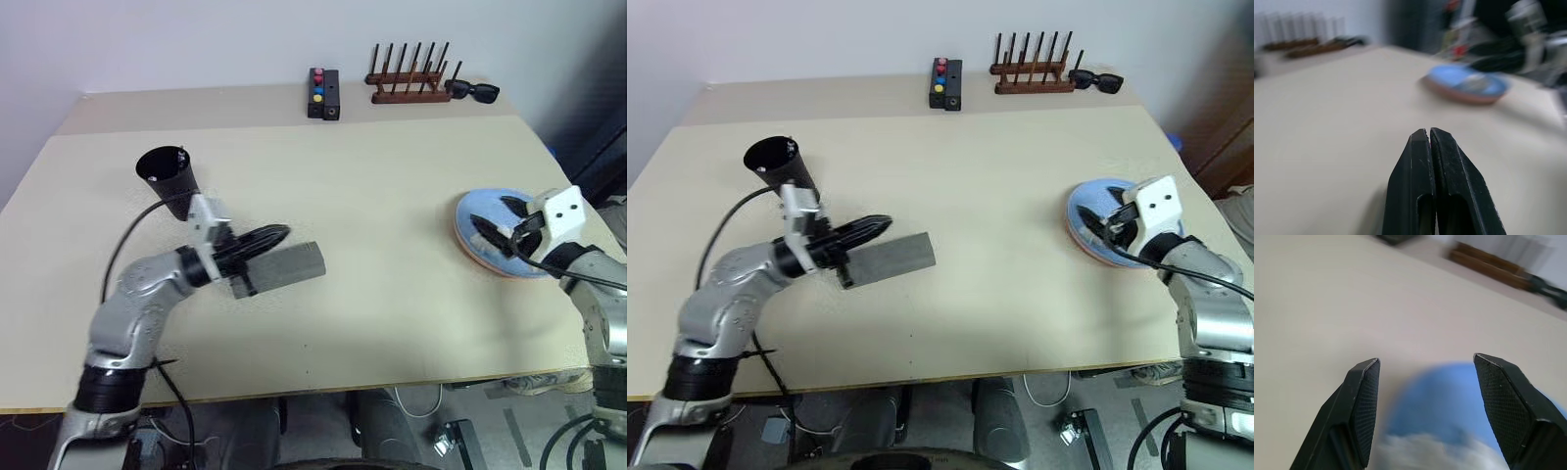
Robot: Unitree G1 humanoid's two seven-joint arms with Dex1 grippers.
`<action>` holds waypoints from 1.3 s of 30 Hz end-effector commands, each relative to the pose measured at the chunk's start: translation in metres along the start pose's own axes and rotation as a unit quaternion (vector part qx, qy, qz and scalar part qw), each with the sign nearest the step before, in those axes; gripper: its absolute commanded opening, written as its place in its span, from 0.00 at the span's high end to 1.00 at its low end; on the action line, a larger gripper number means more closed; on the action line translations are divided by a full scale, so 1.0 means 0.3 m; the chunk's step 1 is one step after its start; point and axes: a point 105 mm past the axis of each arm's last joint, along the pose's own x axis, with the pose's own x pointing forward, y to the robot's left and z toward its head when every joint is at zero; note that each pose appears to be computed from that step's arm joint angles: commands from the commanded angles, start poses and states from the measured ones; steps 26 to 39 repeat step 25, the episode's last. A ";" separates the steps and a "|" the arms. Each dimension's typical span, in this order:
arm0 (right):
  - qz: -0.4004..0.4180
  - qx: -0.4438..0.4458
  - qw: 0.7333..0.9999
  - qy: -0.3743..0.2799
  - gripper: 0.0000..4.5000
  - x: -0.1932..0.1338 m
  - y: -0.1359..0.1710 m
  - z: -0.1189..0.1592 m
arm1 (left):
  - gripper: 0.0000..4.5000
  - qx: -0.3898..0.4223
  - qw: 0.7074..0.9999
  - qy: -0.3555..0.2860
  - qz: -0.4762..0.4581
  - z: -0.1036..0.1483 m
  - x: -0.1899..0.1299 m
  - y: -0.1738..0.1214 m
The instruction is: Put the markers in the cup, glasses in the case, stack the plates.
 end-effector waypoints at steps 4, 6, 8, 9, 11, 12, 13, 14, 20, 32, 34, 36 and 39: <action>0.072 0.017 0.996 -0.041 0.31 0.027 0.070 0.059 | 0.99 0.029 0.996 0.017 0.085 0.006 -0.161 0.043; 0.105 0.022 0.993 -0.044 0.31 0.039 0.103 0.061 | 0.99 0.035 0.992 0.037 0.119 -0.011 -0.227 0.056; 0.121 0.023 0.991 -0.043 0.31 0.050 0.115 0.055 | 0.99 0.038 0.988 0.048 0.144 -0.019 -0.269 0.066; 0.128 0.023 0.991 -0.043 0.31 0.062 0.121 0.050 | 0.99 0.040 0.986 0.052 0.156 -0.023 -0.291 0.070; 0.136 0.023 0.990 -0.042 0.31 0.082 0.127 0.042 | 0.99 0.041 0.982 0.056 0.174 -0.025 -0.320 0.072; 0.137 0.023 0.989 -0.042 0.31 0.089 0.127 0.040 | 0.99 0.040 0.981 0.055 0.179 -0.025 -0.326 0.072; 0.140 0.023 0.989 -0.041 0.31 0.101 0.130 0.036 | 0.99 0.039 0.981 0.056 0.184 -0.027 -0.332 0.067; 0.142 0.022 0.989 -0.041 0.31 0.110 0.132 0.034 | 0.99 0.039 0.980 0.056 0.187 -0.028 -0.335 0.064; 0.160 0.022 0.986 -0.044 0.31 0.146 0.153 0.036 | 0.99 0.035 0.977 0.054 0.205 -0.039 -0.342 0.043; 0.165 0.014 0.985 -0.051 0.31 0.171 0.150 0.058 | 0.99 0.034 0.975 0.052 0.212 -0.045 -0.338 0.042; 0.165 0.014 0.985 -0.051 0.31 0.171 0.150 0.058 | 0.99 0.034 0.975 0.052 0.212 -0.045 -0.338 0.042; 0.165 0.014 0.985 -0.051 0.31 0.171 0.150 0.058 | 0.99 0.034 0.975 0.052 0.212 -0.045 -0.338 0.042; 0.165 0.014 0.985 -0.051 0.31 0.171 0.150 0.058 | 0.99 0.034 0.975 0.052 0.212 -0.045 -0.338 0.042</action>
